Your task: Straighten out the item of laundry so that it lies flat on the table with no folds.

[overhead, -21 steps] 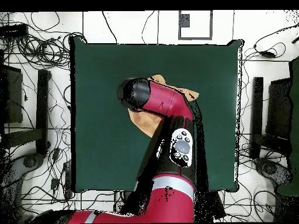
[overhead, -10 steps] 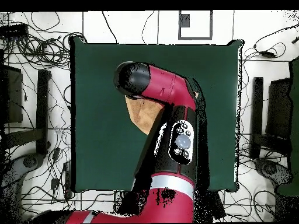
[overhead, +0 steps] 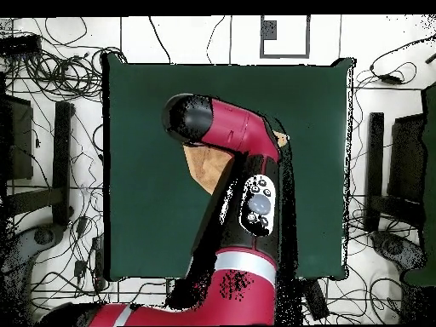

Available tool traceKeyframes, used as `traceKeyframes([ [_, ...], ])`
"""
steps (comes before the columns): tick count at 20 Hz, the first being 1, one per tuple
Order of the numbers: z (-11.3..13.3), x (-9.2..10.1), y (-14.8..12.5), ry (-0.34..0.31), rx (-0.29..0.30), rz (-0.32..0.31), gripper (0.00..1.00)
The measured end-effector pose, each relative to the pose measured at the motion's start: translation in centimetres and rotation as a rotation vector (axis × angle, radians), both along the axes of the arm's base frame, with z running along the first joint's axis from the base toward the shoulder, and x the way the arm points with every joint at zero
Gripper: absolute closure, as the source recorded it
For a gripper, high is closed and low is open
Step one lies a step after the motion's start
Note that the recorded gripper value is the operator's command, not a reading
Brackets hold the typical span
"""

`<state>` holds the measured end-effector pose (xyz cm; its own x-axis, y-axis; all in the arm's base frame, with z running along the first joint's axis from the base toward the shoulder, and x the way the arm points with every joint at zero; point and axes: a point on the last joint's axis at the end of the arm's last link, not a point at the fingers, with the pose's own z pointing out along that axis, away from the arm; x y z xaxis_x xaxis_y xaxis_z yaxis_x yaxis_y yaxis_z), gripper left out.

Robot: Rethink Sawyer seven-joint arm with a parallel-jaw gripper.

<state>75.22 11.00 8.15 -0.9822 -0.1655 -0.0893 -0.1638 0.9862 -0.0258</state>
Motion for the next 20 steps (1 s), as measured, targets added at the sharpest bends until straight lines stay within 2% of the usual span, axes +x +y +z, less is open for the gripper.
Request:
traceKeyframes([
  [12, -3.0, -2.1, -0.4, -0.036, -0.027, -0.013, 0.00],
  [20, -4.5, -2.9, 0.1, -0.030, -0.021, -0.013, 0.00],
])
